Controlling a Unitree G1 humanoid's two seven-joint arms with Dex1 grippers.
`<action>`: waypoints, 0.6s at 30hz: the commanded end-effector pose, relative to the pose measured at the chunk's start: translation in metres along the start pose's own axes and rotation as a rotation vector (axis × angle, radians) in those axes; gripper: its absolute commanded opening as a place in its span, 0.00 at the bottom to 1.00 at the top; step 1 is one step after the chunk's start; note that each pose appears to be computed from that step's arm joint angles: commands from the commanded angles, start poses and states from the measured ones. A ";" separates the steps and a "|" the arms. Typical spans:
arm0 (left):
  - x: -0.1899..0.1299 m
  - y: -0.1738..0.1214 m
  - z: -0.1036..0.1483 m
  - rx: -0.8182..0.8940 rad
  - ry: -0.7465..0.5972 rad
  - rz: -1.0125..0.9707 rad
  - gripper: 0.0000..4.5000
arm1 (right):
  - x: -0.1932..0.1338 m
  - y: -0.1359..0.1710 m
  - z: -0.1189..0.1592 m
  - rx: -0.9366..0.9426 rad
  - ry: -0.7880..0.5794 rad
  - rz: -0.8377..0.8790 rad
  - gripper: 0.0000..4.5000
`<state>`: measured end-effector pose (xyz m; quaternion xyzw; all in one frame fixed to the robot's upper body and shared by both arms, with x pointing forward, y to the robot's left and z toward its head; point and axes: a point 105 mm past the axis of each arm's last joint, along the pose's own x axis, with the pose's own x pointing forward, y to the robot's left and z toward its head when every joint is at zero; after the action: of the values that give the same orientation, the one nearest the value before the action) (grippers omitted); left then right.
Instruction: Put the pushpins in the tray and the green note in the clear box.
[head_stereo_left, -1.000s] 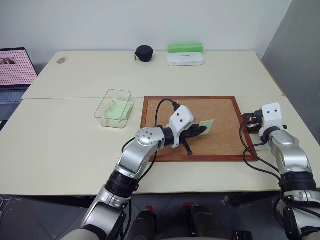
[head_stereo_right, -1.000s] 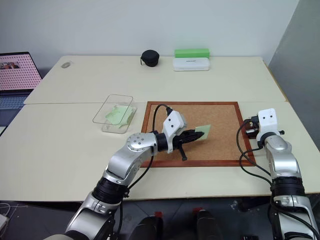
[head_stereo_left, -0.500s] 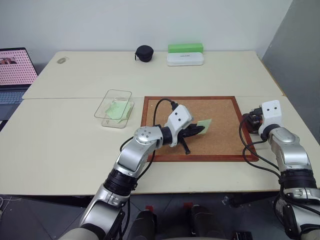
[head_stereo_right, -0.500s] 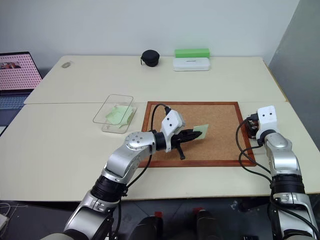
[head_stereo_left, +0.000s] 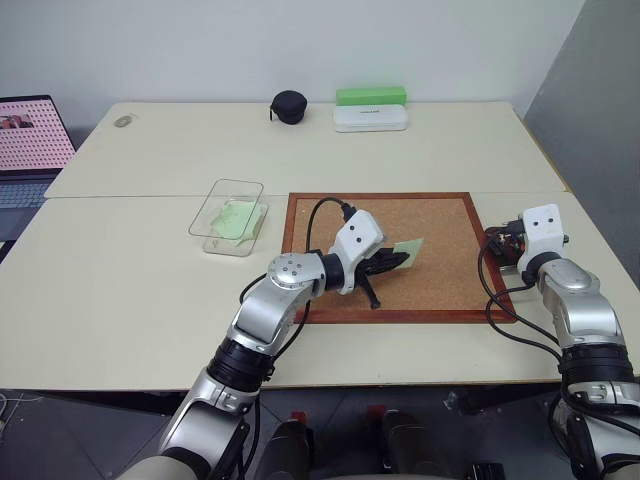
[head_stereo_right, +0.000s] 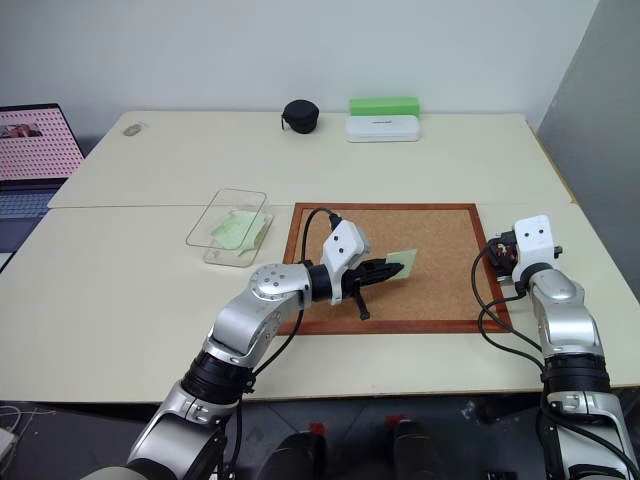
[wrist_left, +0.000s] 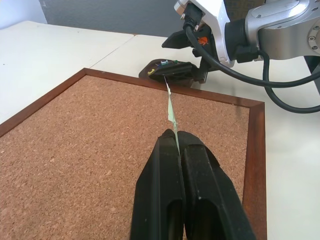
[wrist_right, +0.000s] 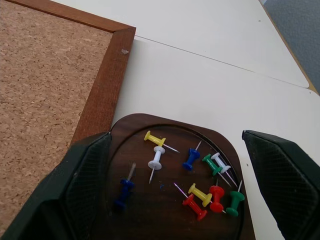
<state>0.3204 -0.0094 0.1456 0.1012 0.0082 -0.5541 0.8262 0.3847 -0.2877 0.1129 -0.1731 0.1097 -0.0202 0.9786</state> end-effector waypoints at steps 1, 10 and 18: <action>0.000 -0.001 0.012 0.038 -0.036 -0.007 0.00 | -0.005 -0.021 0.021 -0.017 -0.070 -0.074 0.99; 0.001 -0.001 0.014 0.031 -0.047 0.000 0.00 | -0.007 -0.031 0.021 0.060 -0.076 -0.098 0.99; -0.001 -0.001 0.012 0.037 -0.040 0.006 0.00 | -0.012 -0.031 0.030 0.117 -0.116 -0.081 0.99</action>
<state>0.3207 -0.0094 0.1456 0.1014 0.0078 -0.5527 0.8272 0.3803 -0.3072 0.1237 -0.1317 0.0962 -0.0584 0.9849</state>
